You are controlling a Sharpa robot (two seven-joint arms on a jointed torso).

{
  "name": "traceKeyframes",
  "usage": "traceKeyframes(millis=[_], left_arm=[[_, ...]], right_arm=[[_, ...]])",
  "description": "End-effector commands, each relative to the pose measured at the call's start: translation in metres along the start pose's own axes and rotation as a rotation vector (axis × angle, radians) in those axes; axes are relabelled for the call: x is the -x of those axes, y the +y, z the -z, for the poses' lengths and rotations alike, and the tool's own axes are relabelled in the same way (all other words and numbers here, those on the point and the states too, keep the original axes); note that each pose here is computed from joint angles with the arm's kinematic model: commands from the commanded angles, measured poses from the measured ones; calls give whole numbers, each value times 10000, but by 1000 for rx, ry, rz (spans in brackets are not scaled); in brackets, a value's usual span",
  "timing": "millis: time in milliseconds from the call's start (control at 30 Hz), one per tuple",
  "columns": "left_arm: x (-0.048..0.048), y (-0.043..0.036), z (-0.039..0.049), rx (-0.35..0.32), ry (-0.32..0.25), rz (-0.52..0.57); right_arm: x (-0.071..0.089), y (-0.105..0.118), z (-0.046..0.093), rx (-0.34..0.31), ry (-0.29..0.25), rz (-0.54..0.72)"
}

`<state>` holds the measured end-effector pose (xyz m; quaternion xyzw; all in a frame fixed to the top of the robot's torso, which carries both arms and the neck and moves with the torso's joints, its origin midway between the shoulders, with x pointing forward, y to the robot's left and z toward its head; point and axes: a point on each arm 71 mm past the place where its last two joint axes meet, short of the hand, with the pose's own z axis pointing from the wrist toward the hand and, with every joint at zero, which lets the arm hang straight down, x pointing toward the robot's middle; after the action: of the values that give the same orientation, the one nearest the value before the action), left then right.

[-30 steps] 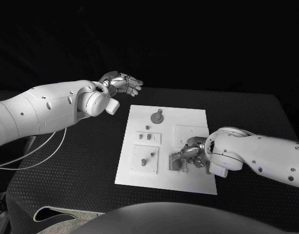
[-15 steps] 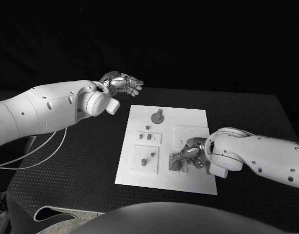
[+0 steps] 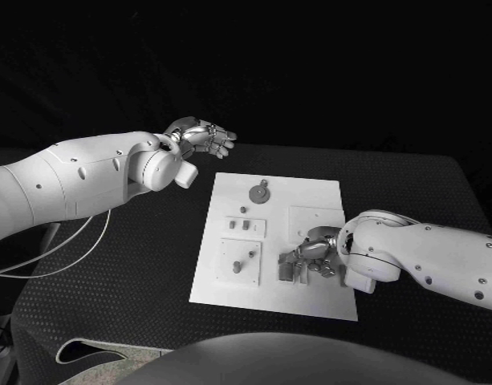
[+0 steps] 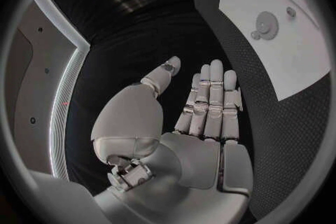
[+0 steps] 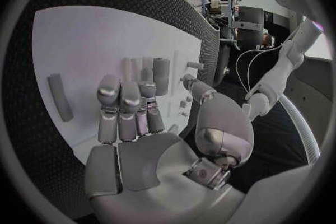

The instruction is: Assemble the parts on the task board

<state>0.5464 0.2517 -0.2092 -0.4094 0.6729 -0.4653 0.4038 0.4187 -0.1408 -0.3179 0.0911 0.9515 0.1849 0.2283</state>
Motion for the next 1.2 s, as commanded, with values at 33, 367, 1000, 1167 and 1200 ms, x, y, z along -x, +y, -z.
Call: traceKeyframes(millis=[33, 367, 1000, 1167, 1200], left_arm=[[-20, -18, -4, -9, 15, 6], [-13, -17, -6, -9, 14, 6], [-14, -17, -5, -10, 11, 6], [-9, -15, 0, -9, 12, 6], [-4, -14, 1, -8, 10, 6]], right_arm=[[-27, -25, -17, -3, 0, 13], [15, -82, 48, 63, -48, 5], [672, -514, 663, -58, -129, 34], [680, -675, 676, -128, -133, 97], [675, -701, 678, -137, -143, 111]])
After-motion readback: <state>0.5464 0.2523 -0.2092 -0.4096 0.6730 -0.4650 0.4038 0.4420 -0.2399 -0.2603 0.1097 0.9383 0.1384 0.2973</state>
